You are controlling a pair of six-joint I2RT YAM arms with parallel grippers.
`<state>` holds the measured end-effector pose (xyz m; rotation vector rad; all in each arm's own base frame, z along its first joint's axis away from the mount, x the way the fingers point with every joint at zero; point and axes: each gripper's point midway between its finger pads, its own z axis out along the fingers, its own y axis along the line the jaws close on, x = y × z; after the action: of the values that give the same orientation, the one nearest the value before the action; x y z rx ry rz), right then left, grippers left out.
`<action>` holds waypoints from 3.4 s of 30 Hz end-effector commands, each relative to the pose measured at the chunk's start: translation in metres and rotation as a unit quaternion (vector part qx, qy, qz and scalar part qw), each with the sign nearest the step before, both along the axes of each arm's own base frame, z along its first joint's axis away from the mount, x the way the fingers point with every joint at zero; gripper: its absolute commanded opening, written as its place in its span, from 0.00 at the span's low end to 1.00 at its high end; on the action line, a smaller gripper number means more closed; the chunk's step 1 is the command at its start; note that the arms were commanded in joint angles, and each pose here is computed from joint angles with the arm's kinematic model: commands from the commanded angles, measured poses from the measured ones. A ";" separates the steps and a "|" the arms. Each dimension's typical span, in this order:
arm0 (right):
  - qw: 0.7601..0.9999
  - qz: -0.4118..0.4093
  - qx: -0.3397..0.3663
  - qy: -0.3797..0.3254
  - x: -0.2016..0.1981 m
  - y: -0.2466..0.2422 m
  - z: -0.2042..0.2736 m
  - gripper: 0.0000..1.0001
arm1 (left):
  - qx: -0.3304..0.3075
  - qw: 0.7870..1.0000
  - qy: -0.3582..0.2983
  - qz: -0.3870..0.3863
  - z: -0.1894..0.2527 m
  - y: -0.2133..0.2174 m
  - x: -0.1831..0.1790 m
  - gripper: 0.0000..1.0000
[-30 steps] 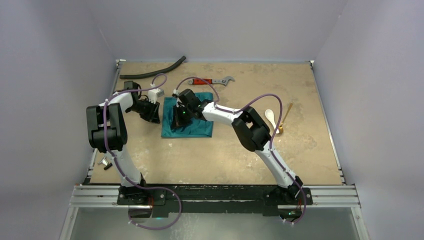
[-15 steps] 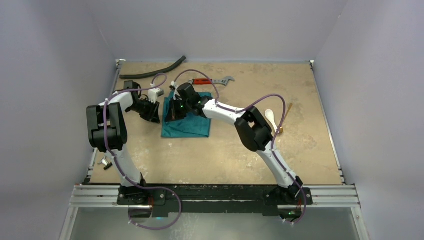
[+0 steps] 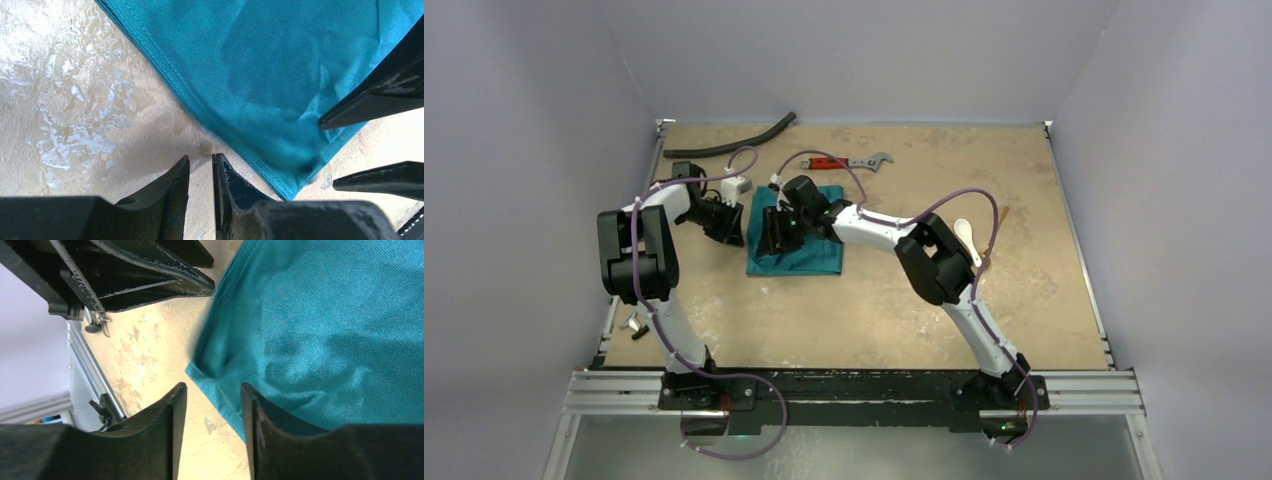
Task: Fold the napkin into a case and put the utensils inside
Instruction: Fold the rectangle-folded napkin at the center of the board, then smooth out the square-folded napkin at the center of the board.
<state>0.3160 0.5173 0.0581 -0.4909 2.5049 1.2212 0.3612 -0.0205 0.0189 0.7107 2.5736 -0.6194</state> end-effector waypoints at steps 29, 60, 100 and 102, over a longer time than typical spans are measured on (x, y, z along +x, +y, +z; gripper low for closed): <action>0.987 -0.150 -0.001 -0.060 0.170 -0.134 0.040 0.18 | 0.025 0.995 0.003 -0.093 0.023 -0.065 -0.020 0.23; 0.979 -0.186 0.075 0.018 0.189 -0.176 -0.031 0.11 | 0.164 0.976 -0.010 -0.140 -0.024 -0.023 -0.043 0.20; 0.991 -0.091 0.099 0.002 0.003 -0.141 -0.009 0.14 | 0.167 0.976 -0.036 -0.132 -0.011 -0.023 -0.032 0.20; 0.991 -0.071 0.111 -0.019 0.011 -0.136 0.015 0.19 | 0.166 0.976 -0.037 -0.133 -0.010 -0.024 -0.032 0.20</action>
<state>0.3148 0.3754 0.0258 -0.1530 2.3879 1.3808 0.3308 -0.0576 0.0151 1.1484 2.5391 -0.3085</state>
